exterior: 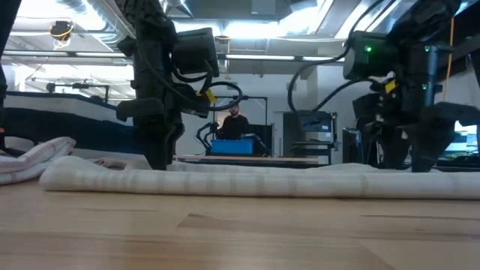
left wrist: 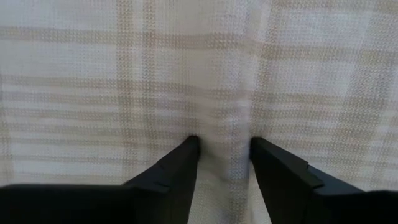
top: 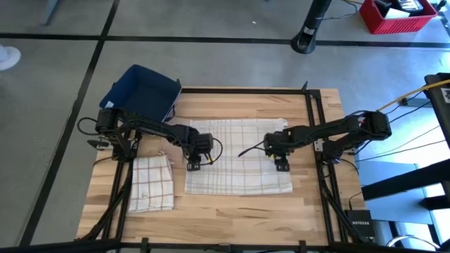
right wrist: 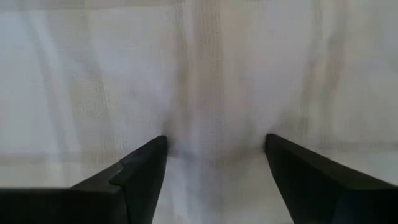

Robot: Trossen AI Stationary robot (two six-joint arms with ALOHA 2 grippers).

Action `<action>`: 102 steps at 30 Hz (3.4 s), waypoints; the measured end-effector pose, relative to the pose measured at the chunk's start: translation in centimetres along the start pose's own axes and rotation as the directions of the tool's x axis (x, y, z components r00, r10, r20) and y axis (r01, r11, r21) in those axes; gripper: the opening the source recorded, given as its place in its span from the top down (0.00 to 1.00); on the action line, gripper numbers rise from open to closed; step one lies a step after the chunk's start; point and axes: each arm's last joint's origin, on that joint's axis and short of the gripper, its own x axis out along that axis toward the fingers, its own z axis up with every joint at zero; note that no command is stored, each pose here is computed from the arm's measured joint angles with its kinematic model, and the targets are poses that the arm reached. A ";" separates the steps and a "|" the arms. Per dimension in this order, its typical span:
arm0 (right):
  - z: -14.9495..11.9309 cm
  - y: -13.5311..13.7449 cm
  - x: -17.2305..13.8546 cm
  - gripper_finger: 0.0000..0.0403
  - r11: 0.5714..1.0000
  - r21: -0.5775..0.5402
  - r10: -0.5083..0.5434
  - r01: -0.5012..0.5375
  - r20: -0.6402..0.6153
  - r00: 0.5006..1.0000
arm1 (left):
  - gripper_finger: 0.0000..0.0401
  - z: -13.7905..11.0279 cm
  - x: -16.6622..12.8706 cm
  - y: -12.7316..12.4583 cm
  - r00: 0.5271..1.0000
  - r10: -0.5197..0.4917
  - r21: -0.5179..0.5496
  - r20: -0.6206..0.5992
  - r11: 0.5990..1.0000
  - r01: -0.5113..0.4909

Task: Fold towel
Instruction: Fold the right white patterned towel

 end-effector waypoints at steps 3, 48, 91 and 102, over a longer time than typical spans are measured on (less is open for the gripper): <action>0.2 -0.1 0.7 0.37 1.000 0.001 -0.020 0.020 -0.034 0.999 | 0.67 0.0 0.0 0.0 1.000 -0.001 0.006 0.000 1.000 0.001; -2.3 -1.9 -11.3 0.99 0.880 0.266 -0.473 0.394 0.410 0.780 | 0.99 -2.6 -12.2 6.1 0.874 0.367 -0.164 0.318 0.929 -0.330; -3.2 9.0 -4.9 0.96 0.898 0.211 0.300 -0.387 0.349 0.888 | 0.86 -6.6 -7.5 -7.8 0.941 -0.021 0.051 0.337 0.999 0.004; -2.2 12.8 -4.2 0.58 0.691 0.368 0.532 -0.623 0.325 0.782 | 0.58 -6.0 -8.4 -7.6 0.943 -0.087 0.074 0.322 0.995 0.066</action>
